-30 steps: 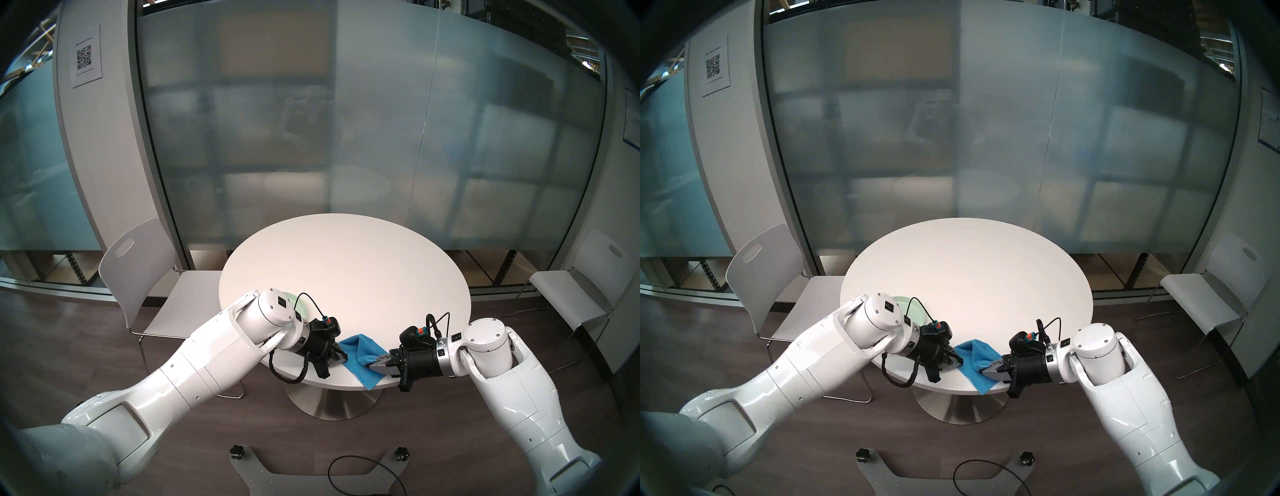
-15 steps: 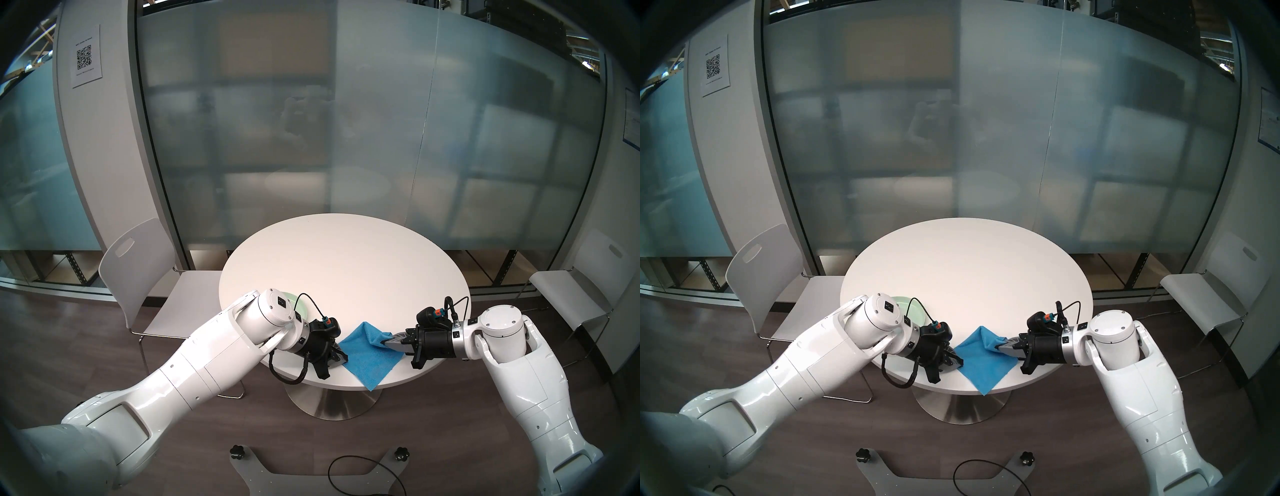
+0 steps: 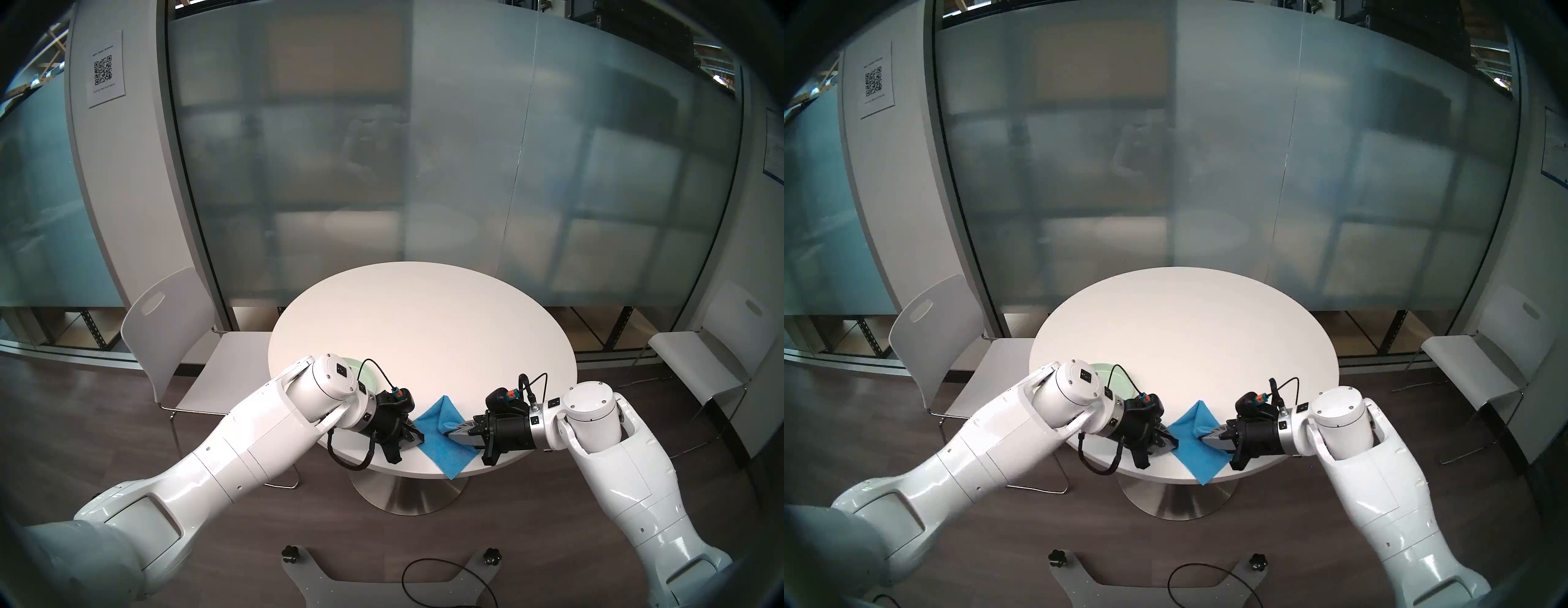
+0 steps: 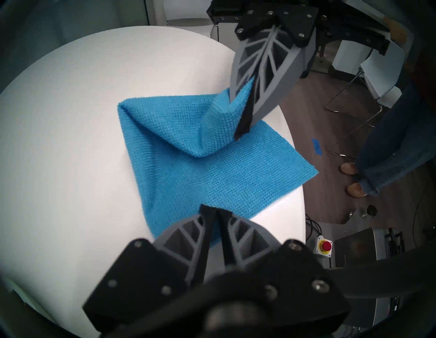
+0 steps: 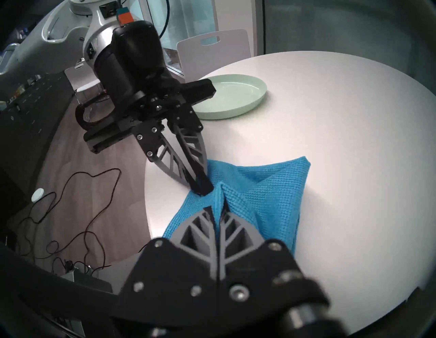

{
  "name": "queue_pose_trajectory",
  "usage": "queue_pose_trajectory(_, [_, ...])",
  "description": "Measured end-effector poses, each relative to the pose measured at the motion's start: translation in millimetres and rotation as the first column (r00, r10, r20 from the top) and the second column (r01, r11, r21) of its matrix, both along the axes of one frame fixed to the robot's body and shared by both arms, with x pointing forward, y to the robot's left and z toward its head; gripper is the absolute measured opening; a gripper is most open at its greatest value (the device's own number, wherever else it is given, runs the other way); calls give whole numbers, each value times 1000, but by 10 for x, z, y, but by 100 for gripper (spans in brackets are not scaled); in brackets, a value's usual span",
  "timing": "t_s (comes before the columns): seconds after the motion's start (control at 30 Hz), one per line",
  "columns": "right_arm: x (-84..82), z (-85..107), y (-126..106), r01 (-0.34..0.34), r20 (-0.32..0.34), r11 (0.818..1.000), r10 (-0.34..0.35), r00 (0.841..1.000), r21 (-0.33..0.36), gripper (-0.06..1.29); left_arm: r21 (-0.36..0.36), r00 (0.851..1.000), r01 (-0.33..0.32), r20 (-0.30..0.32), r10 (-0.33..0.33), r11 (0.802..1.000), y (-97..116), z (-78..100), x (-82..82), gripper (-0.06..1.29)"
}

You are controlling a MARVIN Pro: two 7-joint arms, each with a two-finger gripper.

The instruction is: Fold the napkin in half twice and place it beside the plate

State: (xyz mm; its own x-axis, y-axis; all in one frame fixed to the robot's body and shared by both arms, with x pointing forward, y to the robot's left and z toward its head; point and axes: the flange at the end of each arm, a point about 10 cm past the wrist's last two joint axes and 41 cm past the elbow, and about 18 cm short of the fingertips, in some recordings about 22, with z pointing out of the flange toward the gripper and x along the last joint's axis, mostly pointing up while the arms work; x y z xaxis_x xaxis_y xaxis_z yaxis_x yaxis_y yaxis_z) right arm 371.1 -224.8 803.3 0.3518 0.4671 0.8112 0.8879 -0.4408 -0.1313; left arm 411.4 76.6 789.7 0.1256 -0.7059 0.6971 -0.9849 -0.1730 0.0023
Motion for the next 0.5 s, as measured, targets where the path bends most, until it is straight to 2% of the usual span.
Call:
queue_pose_trajectory(0.4, [-36,-126,77,-19,-44,1000,18,999,-25,-3,3,1000,-8,1,8,1000,62,-1,14,25])
queue_pose_trajectory(0.47, [-37,-130,66,-19,-47,999,18,999,-31,-1,3,1000,-8,0,8,1000,65,-2,16,25])
queue_pose_trajectory(0.5, [-37,-128,58,-18,-48,999,17,999,-32,6,3,1000,-8,0,8,1000,66,-2,16,25])
